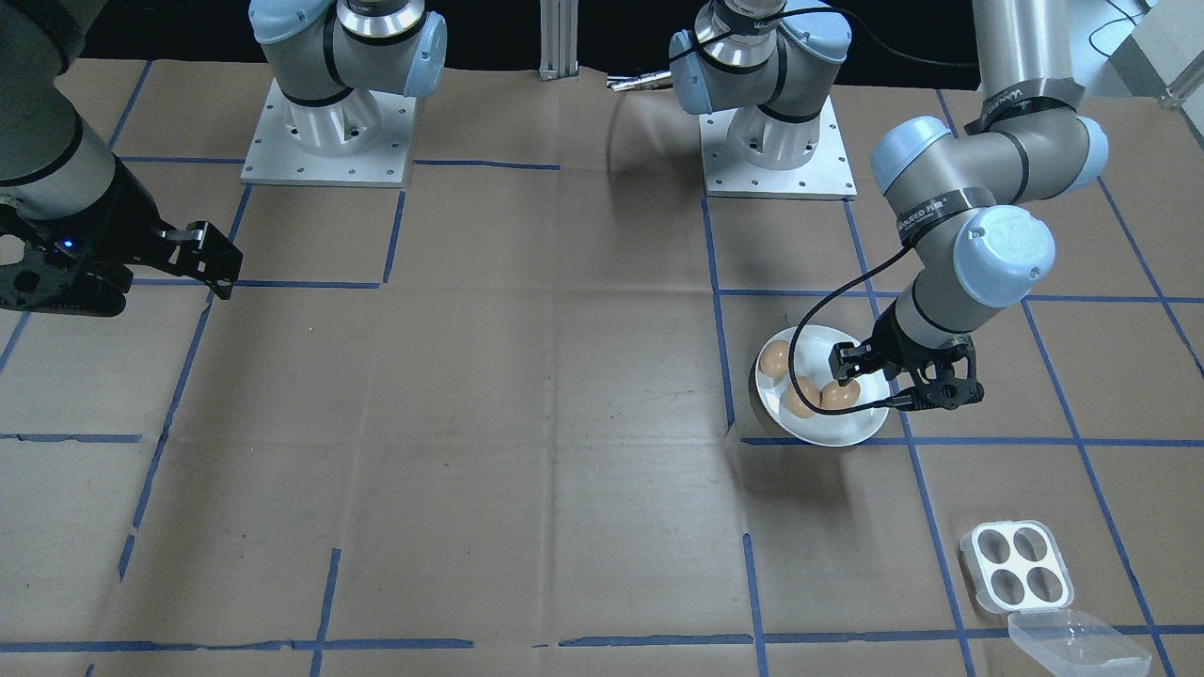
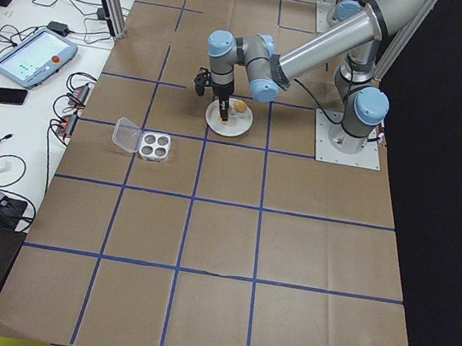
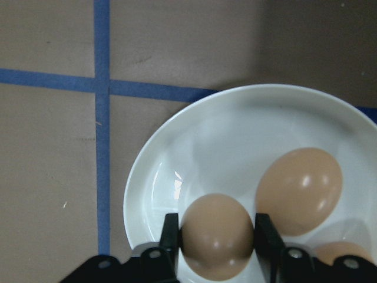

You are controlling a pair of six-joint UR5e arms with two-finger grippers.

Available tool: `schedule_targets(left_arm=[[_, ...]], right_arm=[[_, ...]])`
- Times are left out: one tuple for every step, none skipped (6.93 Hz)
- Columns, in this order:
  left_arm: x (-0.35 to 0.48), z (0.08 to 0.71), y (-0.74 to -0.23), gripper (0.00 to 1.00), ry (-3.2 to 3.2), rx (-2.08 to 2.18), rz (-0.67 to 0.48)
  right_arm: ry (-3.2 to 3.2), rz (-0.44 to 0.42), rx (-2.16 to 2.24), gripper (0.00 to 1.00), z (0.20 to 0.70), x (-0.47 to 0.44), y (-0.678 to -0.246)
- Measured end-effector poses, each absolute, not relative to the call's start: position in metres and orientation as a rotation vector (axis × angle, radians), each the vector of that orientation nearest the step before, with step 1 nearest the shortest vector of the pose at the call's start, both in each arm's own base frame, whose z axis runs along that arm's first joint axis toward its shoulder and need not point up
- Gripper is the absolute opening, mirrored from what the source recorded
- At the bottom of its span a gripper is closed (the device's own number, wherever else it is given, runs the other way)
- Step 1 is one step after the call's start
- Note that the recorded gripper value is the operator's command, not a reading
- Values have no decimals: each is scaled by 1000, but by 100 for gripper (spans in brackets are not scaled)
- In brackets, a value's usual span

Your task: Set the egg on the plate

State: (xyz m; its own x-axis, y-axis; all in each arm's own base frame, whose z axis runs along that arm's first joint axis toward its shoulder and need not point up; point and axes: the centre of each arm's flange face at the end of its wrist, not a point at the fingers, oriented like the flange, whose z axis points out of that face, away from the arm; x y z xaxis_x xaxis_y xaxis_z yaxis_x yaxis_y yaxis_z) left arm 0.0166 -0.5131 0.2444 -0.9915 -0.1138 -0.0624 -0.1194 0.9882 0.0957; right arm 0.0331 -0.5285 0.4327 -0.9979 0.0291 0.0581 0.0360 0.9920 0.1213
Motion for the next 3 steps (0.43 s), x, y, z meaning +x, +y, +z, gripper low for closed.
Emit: schedule_targets(left_arm=[[15, 268, -509, 100, 3070, -182, 103], [12, 300, -499, 100, 3066, -186, 69], [8, 337, -488, 100, 3069, -197, 64]], right_arm=[[-3079, -189, -50, 100, 433, 33, -529], [-3079, -189, -50, 100, 433, 33, -529], [-3080, -189, -50, 100, 433, 33, -528]])
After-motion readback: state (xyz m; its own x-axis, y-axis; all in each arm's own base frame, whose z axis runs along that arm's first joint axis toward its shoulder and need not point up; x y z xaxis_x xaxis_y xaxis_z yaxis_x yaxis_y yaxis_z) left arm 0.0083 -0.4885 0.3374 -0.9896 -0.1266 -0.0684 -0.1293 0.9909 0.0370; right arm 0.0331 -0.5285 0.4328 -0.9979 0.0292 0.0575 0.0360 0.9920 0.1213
